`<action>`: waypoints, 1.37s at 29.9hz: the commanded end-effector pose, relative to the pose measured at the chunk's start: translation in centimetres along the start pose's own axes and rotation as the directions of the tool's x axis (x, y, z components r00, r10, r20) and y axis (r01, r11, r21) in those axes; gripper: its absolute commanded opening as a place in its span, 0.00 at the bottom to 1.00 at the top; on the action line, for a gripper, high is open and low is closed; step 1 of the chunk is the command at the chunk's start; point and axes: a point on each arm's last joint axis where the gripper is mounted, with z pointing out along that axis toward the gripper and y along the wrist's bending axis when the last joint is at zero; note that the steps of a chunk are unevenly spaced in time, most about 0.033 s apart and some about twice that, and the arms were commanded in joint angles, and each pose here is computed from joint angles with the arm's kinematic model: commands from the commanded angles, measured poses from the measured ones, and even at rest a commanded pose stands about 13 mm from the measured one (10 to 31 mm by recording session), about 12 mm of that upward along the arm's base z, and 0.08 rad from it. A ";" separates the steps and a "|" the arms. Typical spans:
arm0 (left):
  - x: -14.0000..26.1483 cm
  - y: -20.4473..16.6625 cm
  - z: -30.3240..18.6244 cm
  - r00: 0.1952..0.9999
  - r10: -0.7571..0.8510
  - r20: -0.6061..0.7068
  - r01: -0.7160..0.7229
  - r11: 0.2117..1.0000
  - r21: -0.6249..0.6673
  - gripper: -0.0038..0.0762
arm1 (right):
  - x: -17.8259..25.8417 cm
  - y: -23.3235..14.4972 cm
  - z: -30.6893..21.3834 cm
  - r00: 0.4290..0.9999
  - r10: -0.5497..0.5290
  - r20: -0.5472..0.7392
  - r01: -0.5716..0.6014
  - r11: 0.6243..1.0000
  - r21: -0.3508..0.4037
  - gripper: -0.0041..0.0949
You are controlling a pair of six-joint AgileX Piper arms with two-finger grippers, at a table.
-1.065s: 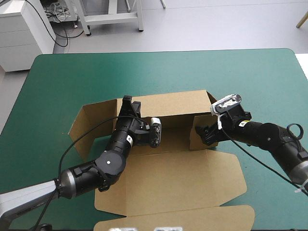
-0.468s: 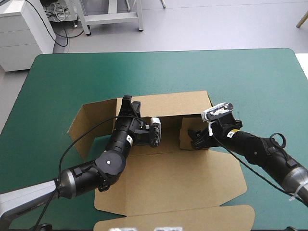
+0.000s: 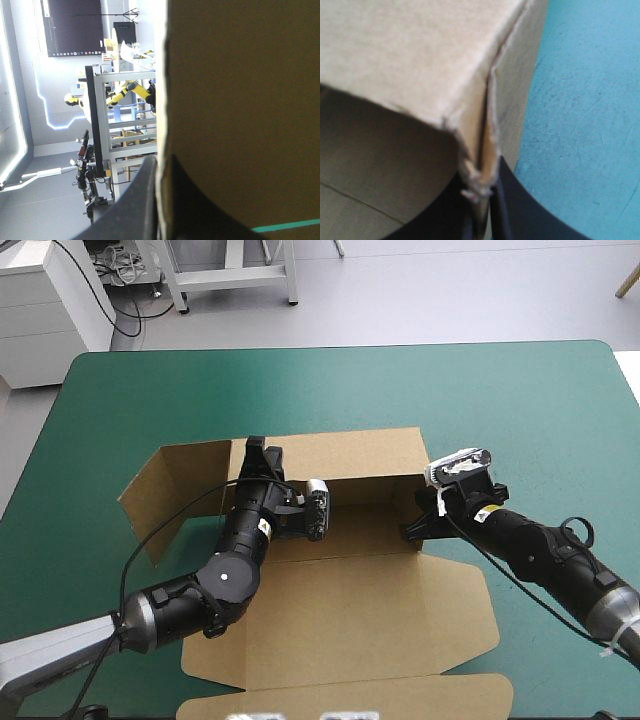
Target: Fold the box
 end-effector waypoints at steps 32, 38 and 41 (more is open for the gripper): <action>-2.4 1.6 -2.9 0.996 0.023 0.085 -0.014 0.994 -0.108 0.75 | -5.7 -3.7 2.3 0.972 -0.022 0.236 -0.023 0.982 0.186 0.02; -2.4 1.6 -3.0 0.996 0.023 0.085 -0.014 0.994 -0.109 0.75 | -8.0 -5.1 4.0 0.969 -0.019 0.245 -0.033 0.978 0.205 0.02; -2.5 1.6 -3.0 0.996 0.023 0.087 -0.014 0.994 -0.108 0.75 | -8.6 -5.3 4.6 0.967 -0.023 0.253 -0.031 0.978 0.207 0.02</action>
